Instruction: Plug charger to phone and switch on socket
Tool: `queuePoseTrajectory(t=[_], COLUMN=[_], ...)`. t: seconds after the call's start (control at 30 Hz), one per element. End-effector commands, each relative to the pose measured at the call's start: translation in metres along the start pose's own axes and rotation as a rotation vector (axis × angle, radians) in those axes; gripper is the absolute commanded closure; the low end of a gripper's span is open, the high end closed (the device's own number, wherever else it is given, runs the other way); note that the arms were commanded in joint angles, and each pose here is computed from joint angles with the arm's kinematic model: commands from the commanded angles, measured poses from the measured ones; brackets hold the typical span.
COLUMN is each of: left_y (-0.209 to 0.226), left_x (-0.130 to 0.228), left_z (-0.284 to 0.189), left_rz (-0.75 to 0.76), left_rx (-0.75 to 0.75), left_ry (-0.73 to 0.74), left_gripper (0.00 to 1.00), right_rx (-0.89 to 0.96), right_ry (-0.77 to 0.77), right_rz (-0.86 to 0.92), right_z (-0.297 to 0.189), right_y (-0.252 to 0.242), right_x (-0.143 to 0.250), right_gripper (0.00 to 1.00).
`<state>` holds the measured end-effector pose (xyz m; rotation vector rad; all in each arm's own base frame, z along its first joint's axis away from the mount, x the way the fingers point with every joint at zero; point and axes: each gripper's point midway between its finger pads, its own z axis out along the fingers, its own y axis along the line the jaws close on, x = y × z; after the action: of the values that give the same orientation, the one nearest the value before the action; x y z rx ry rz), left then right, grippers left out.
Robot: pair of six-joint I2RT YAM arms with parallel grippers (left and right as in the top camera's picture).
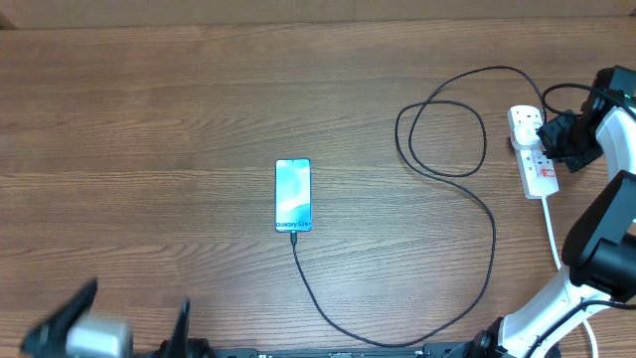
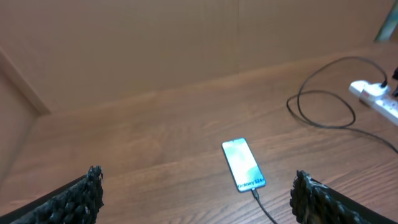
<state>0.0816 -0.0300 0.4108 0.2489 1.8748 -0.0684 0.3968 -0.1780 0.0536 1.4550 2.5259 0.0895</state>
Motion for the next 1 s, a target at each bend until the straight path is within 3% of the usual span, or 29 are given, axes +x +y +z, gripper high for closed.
queuePoseTrajectory(t=[0.0,0.17,0.33,0.97], left_y=[-0.005,-0.013,-0.021,-0.022], left_x=[0.013,0.041,0.079,0.078], left_z=[-0.027,-0.047,-0.055,-0.057], left_rz=[0.031,0.028,0.008,0.011], left_rx=[-0.015,-0.012,0.013,0.015], left_ry=[-0.062,-0.042,0.067,0.049], left_gripper=[0.00,0.00,0.00,0.00], right_rx=[-0.019,-0.015,-0.012,-0.024], right_ry=[-0.036,-0.042,-0.041,-0.058], right_rz=[-0.010,-0.010,-0.008,0.000], right_z=[-0.006,-0.002,0.006,0.010], right_y=[0.006,0.006,0.006,0.011], right_x=[-0.013,-0.015,-0.016,-0.028], right_gripper=[0.96,0.96,0.96,0.96])
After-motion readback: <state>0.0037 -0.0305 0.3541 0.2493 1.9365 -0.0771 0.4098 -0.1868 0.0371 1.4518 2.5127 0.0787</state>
